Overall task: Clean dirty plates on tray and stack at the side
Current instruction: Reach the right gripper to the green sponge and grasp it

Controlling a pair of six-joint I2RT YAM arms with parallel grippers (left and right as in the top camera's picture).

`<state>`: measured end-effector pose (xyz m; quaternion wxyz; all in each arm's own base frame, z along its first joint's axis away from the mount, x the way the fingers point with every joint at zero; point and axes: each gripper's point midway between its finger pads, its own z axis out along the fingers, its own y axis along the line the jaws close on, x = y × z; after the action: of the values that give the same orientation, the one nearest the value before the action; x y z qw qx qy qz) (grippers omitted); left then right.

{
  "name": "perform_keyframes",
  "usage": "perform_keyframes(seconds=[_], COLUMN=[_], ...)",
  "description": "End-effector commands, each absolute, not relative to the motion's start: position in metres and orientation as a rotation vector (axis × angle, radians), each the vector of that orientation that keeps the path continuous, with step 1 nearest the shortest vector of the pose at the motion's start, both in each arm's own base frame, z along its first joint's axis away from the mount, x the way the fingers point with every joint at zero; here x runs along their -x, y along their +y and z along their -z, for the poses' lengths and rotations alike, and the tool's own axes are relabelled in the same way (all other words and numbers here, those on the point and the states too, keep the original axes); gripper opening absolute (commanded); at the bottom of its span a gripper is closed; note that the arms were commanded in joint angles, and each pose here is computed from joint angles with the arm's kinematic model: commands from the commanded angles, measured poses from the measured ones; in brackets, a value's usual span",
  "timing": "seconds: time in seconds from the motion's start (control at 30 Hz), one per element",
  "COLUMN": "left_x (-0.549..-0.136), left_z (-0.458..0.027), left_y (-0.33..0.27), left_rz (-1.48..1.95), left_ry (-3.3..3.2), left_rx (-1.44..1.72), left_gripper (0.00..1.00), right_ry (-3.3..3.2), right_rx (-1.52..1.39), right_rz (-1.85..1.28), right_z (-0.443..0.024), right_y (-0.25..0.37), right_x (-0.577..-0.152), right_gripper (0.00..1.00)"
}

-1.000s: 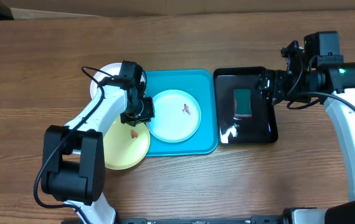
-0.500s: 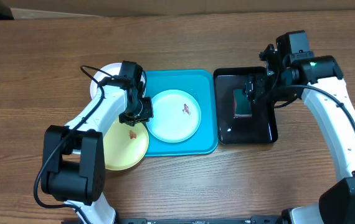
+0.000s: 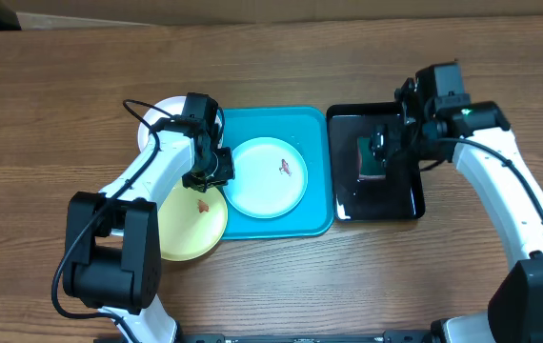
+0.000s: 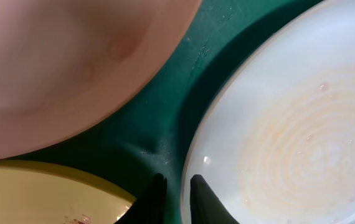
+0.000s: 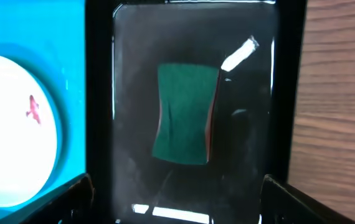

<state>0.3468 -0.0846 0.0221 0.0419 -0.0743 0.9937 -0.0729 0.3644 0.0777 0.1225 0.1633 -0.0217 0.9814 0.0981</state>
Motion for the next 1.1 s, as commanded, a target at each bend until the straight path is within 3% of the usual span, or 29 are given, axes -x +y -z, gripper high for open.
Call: perform_keyframes(seconds=[0.0, 0.3, 0.67, 1.07], left_x=[-0.35, -0.35, -0.351, -0.351], left_z=[-0.021, -0.022, -0.022, -0.022], left_y=[-0.088, -0.088, -0.088, -0.089], left_rz=[0.236, 0.237, 0.243, 0.243], left_ry=[3.042, 3.038, 3.036, 3.035], left_rx=[0.221, 0.22, 0.219, 0.219], left_gripper=[0.17, 0.16, 0.17, 0.17], right_ry=[2.79, 2.767, 2.854, 2.831], right_rx=[0.064, 0.07, 0.116, 0.115], right_rz=[-0.294, -0.293, -0.159, -0.117], right_z=[-0.11, -0.085, -0.035, -0.026], right_y=[0.081, 0.085, 0.097, 0.094], right_x=[-0.364, -0.372, -0.374, -0.376], right_gripper=[0.87, 0.77, 0.75, 0.67])
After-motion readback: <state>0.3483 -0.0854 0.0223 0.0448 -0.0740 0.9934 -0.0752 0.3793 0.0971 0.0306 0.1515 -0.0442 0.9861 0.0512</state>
